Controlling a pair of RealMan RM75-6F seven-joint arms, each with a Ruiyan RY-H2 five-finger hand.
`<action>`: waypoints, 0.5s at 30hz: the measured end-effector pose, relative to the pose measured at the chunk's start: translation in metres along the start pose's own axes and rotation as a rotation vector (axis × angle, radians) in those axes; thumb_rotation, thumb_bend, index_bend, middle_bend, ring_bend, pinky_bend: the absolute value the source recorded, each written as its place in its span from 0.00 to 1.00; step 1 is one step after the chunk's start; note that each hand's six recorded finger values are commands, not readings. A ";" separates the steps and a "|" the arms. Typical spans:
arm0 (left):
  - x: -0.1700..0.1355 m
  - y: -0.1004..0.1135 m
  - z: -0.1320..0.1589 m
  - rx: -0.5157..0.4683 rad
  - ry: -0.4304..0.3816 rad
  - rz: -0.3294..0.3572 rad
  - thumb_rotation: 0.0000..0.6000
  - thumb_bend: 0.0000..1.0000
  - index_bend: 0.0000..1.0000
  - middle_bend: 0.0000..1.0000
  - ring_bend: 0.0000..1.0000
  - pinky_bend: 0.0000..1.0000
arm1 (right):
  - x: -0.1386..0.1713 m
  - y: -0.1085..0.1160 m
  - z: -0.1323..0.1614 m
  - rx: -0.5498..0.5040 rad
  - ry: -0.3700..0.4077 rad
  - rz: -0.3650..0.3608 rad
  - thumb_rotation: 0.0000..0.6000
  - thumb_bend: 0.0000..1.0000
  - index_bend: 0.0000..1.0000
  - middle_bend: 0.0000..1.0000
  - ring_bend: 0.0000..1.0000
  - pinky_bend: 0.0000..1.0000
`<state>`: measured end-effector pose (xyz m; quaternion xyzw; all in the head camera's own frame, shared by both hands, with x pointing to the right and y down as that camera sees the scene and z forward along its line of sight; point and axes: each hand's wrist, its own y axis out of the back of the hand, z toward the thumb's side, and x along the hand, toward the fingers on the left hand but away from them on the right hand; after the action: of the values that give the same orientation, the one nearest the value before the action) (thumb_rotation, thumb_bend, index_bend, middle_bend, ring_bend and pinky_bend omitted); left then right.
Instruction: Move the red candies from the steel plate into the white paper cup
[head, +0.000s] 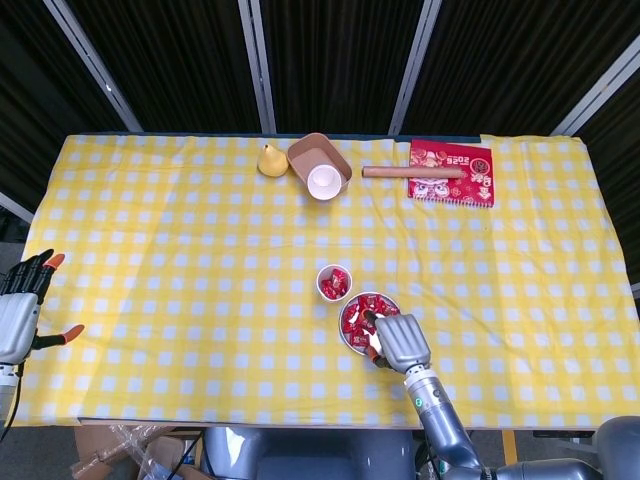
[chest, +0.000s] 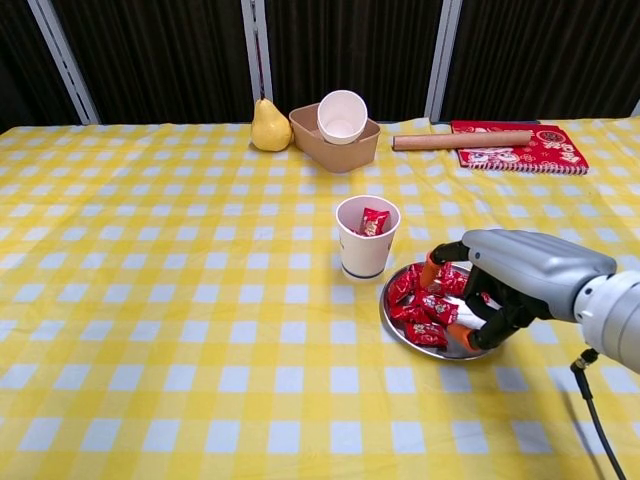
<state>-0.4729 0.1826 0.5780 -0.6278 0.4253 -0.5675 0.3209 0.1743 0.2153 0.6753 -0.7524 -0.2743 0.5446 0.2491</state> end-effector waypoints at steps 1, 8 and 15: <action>0.000 0.000 0.000 -0.001 0.001 0.000 1.00 0.00 0.00 0.00 0.00 0.00 | -0.001 -0.001 0.000 -0.002 0.000 0.003 1.00 0.42 0.32 0.85 0.92 0.95; 0.000 0.000 0.000 -0.002 0.002 -0.003 1.00 0.00 0.00 0.00 0.00 0.00 | -0.005 -0.009 0.001 -0.019 0.007 0.010 1.00 0.41 0.32 0.85 0.92 0.95; 0.000 0.000 -0.001 -0.003 0.005 -0.003 1.00 0.00 0.00 0.00 0.00 0.00 | -0.011 -0.014 0.004 -0.031 0.013 0.009 1.00 0.40 0.36 0.85 0.92 0.95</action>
<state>-0.4735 0.1824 0.5785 -0.6274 0.4258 -0.5692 0.3179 0.1662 0.2183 0.6909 -0.7609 -0.2778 0.5364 0.2370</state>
